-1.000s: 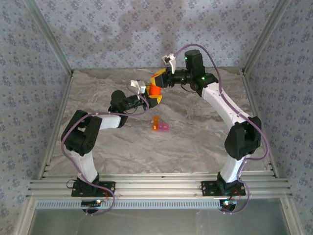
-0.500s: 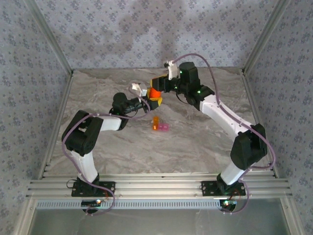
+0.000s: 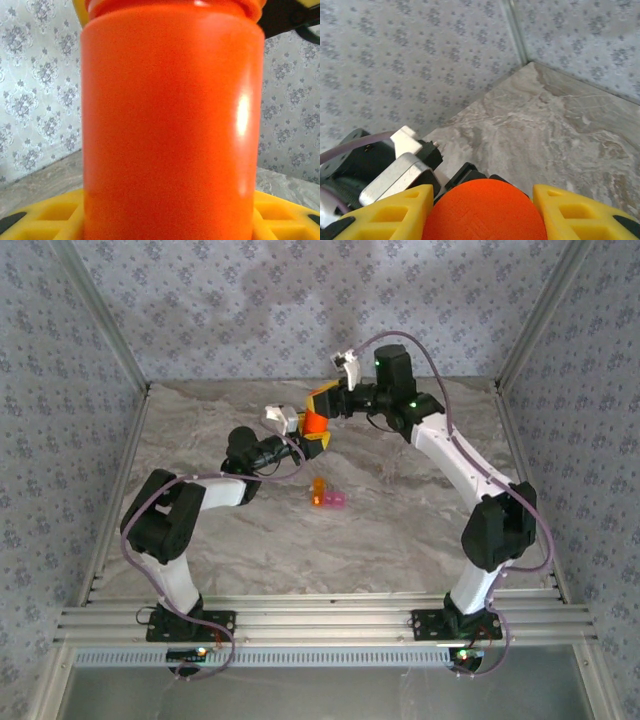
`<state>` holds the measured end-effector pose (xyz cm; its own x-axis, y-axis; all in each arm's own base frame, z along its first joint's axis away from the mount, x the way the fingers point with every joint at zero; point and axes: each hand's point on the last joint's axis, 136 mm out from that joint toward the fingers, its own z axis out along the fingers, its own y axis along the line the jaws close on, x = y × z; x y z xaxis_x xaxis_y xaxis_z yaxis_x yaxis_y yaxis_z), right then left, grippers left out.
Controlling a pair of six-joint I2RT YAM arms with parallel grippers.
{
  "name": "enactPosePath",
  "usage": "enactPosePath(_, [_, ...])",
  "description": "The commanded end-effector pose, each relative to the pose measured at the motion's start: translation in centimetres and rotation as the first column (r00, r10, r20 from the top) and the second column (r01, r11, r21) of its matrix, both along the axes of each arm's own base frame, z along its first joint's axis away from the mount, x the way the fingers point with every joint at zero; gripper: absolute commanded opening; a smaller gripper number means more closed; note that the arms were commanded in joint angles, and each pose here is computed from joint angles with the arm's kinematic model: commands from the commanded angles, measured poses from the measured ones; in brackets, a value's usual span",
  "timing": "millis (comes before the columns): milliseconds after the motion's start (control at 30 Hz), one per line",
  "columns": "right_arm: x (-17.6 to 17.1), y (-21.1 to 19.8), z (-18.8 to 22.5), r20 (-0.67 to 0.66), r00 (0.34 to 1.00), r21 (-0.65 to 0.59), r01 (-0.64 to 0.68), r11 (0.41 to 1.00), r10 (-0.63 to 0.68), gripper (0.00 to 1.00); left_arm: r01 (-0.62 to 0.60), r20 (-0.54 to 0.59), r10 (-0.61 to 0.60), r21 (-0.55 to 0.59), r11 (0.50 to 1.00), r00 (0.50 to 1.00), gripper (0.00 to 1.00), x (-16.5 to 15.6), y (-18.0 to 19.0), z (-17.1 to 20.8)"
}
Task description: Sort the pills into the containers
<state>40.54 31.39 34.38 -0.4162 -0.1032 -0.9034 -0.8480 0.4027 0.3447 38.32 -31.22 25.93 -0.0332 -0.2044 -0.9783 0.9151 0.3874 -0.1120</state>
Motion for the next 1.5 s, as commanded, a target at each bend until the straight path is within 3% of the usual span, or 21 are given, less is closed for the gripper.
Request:
enactPosePath(0, [-0.4, -1.5, 3.9, 0.125, 0.985, 0.063, -0.130, 0.989, 0.122, 0.06, 0.000, 0.062, 0.003, -0.048, 0.999, 0.998, 0.00, -0.3, 0.9, 2.5])
enactPosePath(167, [-1.1, -1.6, 5.7, 0.157, 0.971, 0.056, -0.191, 0.980, 0.180, 0.06, 0.017, 0.052, -0.015, -0.040, 0.999, 0.999, 0.00, -0.3, 0.7, 2.2])
enactPosePath(433, [-1.0, -1.0, 7.4, 0.189, 0.967, 0.054, -0.183, 0.982, 0.170, 0.06, 0.041, 0.047, -0.039, -0.030, 0.999, 0.998, 0.00, -0.5, 0.4, 2.1])
enactPosePath(700, [1.4, -2.1, 6.3, 0.140, 0.990, 0.112, 0.020, 0.993, -0.036, 0.07, 0.043, 0.042, -0.041, -0.041, 0.998, 0.998, 0.00, -0.5, 0.4, 2.3])
enactPosePath(933, [2.3, -2.6, 4.4, 0.037, 0.991, 0.174, 0.117, 0.978, -0.125, 0.06, 0.043, 0.042, -0.041, -0.051, 0.998, 0.998, 0.00, -0.5, 0.6, 2.5])
enactPosePath(1467, [0.9, -1.6, 4.0, -0.043, 0.996, 0.280, 0.086, 0.956, -0.077, 0.05, 0.037, 0.037, -0.035, -0.054, 0.998, 0.999, 0.00, -0.4, 0.7, 2.5])
